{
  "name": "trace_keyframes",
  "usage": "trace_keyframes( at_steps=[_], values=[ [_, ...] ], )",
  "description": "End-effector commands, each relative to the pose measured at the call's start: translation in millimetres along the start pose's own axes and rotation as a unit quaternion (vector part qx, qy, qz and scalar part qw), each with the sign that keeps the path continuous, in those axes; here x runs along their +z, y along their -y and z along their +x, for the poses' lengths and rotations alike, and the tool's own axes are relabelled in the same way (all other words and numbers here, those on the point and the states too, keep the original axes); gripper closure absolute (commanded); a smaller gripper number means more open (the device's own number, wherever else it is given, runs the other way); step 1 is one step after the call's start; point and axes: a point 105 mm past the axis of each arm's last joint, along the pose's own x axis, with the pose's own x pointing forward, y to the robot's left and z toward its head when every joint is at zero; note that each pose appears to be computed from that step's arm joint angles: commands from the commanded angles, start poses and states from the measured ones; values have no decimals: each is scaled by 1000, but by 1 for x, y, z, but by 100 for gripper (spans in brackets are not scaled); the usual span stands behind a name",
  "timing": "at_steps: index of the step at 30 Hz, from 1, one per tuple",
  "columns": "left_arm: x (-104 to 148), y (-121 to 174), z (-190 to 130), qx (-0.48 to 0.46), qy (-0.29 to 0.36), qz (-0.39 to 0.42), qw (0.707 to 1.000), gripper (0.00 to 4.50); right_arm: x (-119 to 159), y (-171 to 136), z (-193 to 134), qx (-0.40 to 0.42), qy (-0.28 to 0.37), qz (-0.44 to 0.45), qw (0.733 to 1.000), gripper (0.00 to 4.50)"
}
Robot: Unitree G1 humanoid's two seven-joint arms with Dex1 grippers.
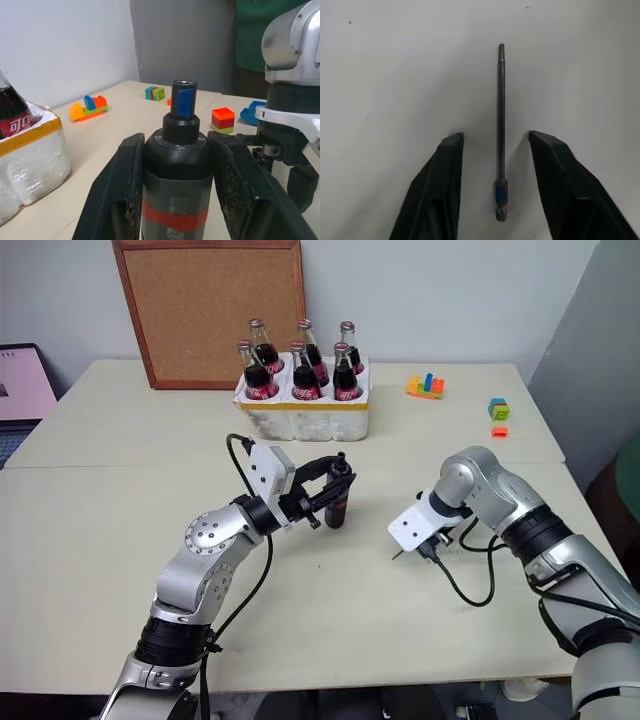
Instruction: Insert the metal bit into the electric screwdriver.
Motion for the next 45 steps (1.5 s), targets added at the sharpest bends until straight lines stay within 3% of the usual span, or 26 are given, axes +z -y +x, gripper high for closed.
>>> trace_keyframes(
  at_steps=[1,4,6,15,22,27,30,36,39,42,45],
  values=[
    [12,-1,0,4,23,13,1000,288,-6,0,2,9,-22,1,1000,369],
    [11,-1,1,3,24,12,1000,288,-4,2,1,7,-23,-1,1000,435],
    [11,-1,2,3,24,11,1000,288,-4,3,-1,2,-24,1,1000,450],
    [17,-1,3,4,35,9,999,288,4,6,-29,-90,31,46,994,450],
    [33,-7,5,16,55,-11,998,288,15,-28,-69,-205,140,185,951,450],
    [37,-8,6,16,58,-21,998,288,33,-36,-95,-284,263,311,868,450],
    [38,-3,6,5,58,-30,998,288,36,-30,-123,-357,333,373,789,450],
    [41,8,6,-19,58,-50,997,288,46,-14,-168,-453,444,415,652,450],
    [39,10,6,-21,55,-58,997,288,56,-3,-184,-475,493,417,598,450],
    [34,14,5,-22,48,-60,997,288,65,7,-191,-480,525,417,566,450],
    [29,19,3,-25,41,-61,997,288,74,14,-191,-476,536,419,557,450]
  ],
)
